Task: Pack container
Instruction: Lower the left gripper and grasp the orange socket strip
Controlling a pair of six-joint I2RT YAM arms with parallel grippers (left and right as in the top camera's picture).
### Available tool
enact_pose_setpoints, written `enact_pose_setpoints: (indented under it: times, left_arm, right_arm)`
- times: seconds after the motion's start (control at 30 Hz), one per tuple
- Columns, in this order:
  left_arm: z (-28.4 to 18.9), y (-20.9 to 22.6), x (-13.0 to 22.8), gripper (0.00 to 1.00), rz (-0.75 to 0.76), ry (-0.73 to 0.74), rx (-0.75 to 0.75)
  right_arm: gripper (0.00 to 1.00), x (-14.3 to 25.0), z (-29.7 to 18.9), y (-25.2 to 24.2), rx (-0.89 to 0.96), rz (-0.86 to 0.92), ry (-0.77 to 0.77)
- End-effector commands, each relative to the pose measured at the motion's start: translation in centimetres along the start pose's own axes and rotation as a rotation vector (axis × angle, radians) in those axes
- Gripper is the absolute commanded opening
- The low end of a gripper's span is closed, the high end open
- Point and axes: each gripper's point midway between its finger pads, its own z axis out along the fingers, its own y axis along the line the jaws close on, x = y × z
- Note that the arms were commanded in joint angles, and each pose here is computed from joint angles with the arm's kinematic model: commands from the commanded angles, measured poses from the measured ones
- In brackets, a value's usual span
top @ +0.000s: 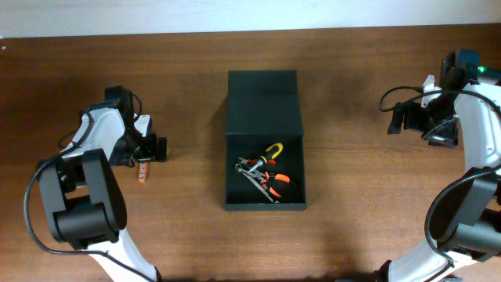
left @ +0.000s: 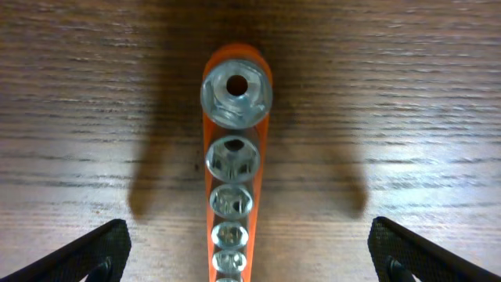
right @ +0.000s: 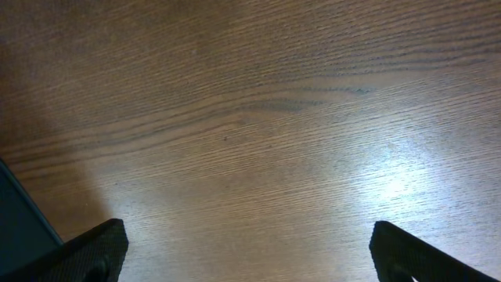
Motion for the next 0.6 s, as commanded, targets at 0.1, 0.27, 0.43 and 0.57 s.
enact_pose_setpoints:
  times: [0.1,0.27,0.43,0.57]
  left_arm:
    - [1.65,-0.16,0.62,0.99,-0.002,0.04,0.017]
    - [1.66,-0.26,0.27,0.99,-0.003,0.025,0.023]
    - [1.66,-0.26,0.29,0.89,-0.003,0.026,0.023]
    - [1.66,-0.25,0.29,0.62,-0.003,0.026,0.023]
  right_arm:
    - [0.99,-0.03,-0.24,-0.04,0.002,0.002,-0.009]
    - [0.99,-0.03,-0.24,-0.04,0.002,0.002,-0.009]
    - [0.99,-0.02,-0.24,-0.04,0.002,0.002,-0.009]
    - [0.99,-0.03,-0.24,-0.04,0.002,0.002,-0.009]
